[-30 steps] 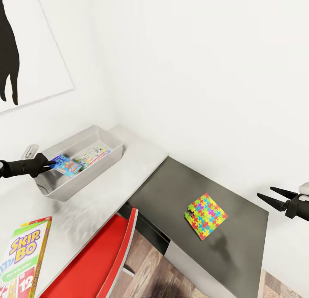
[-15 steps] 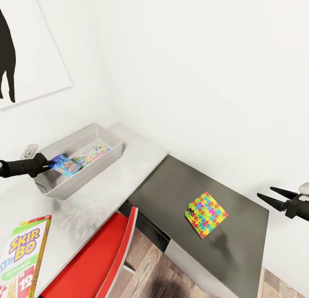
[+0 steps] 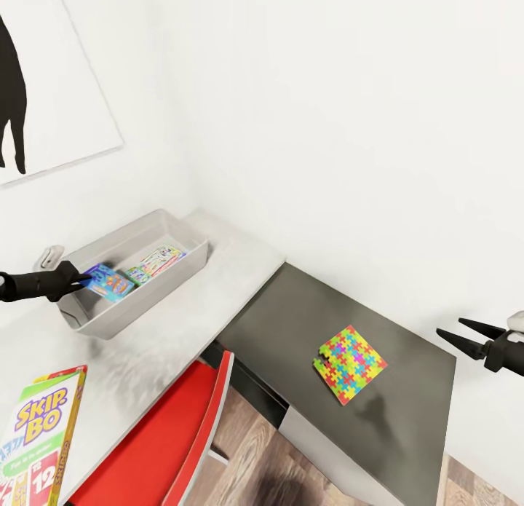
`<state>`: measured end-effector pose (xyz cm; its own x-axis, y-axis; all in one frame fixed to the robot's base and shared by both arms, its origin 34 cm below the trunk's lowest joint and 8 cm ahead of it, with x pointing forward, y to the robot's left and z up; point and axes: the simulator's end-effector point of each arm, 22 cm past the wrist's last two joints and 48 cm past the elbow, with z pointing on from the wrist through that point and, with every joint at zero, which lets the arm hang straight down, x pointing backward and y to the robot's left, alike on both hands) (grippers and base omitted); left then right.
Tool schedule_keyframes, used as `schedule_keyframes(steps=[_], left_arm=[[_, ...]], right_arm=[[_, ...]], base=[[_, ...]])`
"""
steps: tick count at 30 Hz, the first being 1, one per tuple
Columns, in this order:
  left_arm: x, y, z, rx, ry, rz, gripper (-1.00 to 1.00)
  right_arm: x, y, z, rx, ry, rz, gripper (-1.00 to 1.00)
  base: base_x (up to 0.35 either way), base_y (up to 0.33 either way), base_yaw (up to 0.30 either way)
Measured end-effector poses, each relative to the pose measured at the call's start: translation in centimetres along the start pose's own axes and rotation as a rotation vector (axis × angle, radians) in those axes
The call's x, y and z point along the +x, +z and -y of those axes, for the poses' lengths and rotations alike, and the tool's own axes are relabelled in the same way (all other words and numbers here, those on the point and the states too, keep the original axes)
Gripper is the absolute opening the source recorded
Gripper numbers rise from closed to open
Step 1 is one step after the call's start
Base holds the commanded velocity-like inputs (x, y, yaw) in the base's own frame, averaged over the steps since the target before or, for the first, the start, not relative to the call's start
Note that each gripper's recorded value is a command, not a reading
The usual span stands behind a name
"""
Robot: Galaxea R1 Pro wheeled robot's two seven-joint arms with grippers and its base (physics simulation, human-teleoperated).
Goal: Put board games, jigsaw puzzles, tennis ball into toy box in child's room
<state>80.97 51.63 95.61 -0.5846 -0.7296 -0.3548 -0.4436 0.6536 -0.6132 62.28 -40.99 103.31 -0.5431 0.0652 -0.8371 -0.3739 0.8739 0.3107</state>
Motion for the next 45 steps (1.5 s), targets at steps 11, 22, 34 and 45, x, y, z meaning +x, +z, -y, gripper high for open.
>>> schedule_keyframes(steps=[11, 22, 34, 45], left_arm=[[0.2, 0.1, 0.0, 0.0, 0.001, -0.003, 1.0], [0.0, -0.3, -0.5, -0.036, -0.001, -0.02, 1.0], [-1.3, -1.0, 2.4, -0.02, 0.015, -0.038, 1.0], [-1.7, -2.3, 8.3, 0.074, 0.105, -0.067, 1.0]], right_arm=[[0.0, -0.1, 0.0, 0.002, 0.001, 0.0, 1.0], [0.0, -0.1, 0.1, 0.003, 0.001, 0.001, 1.0], [0.0, -0.1, 0.1, 0.003, 0.001, 0.001, 1.0], [0.0, 0.0, 0.0, 0.0, 0.001, -0.002, 1.0]], base=[[0.0, 0.0, 0.0], [0.0, 0.0, 0.0], [0.0, 0.0, 0.0], [0.0, 0.0, 0.0]])
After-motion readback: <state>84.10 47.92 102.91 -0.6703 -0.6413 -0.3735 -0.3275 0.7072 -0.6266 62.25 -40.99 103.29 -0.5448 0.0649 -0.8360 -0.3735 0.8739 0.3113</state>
